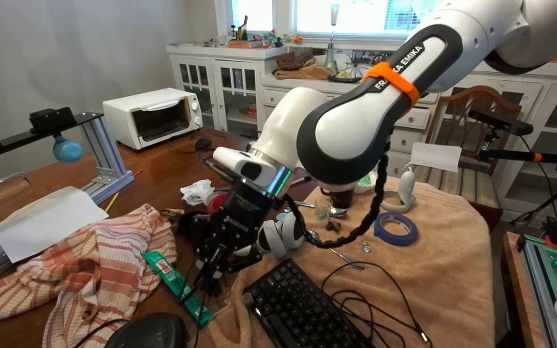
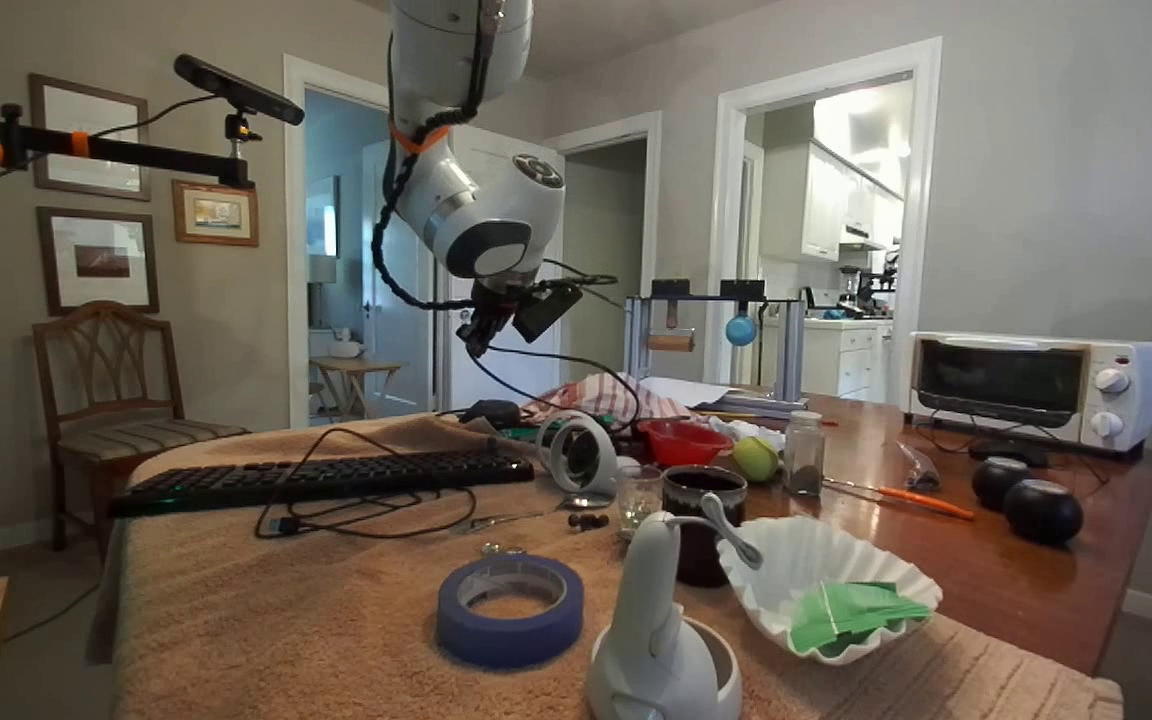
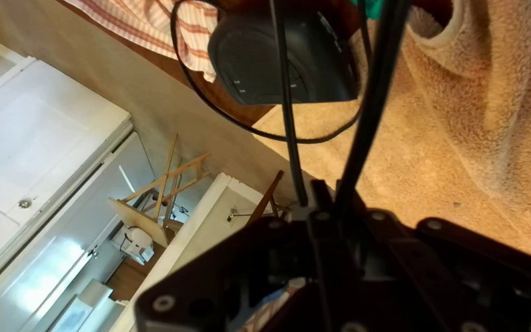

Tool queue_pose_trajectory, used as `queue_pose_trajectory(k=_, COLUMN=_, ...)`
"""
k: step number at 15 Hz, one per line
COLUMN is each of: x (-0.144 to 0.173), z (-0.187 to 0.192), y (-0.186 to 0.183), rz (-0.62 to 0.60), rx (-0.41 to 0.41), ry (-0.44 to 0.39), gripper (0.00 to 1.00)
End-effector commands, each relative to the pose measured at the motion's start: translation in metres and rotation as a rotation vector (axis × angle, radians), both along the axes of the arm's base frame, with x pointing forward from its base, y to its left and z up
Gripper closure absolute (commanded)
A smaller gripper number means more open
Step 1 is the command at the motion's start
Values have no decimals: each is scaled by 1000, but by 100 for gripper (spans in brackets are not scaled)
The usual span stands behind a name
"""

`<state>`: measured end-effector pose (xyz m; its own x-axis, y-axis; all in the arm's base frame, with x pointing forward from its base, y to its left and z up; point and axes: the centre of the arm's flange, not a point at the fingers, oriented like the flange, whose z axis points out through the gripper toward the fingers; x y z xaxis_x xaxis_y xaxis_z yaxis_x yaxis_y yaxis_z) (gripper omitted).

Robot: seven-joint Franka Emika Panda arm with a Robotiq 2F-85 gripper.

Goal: Move the cable from the white object to the left

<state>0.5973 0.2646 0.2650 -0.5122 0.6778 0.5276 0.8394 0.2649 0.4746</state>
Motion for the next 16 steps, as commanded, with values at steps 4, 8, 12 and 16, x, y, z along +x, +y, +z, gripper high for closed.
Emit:
queue_pose_trajectory(k=4, x=-20, z=-48, y=-3, rz=116, rx=50, ry=130, gripper=98)
queue_pose_trajectory(k=8, x=-31, z=-67, y=-1, rz=204, rx=28, ry=164, gripper=98)
queue_pose_trajectory(k=12, x=-37, z=-80, y=1, rz=253, rx=14, ry=181, gripper=98)
queue_pose_trajectory(k=16, x=-39, z=-94, y=0, rz=274, rx=-19, ry=193, gripper=98)
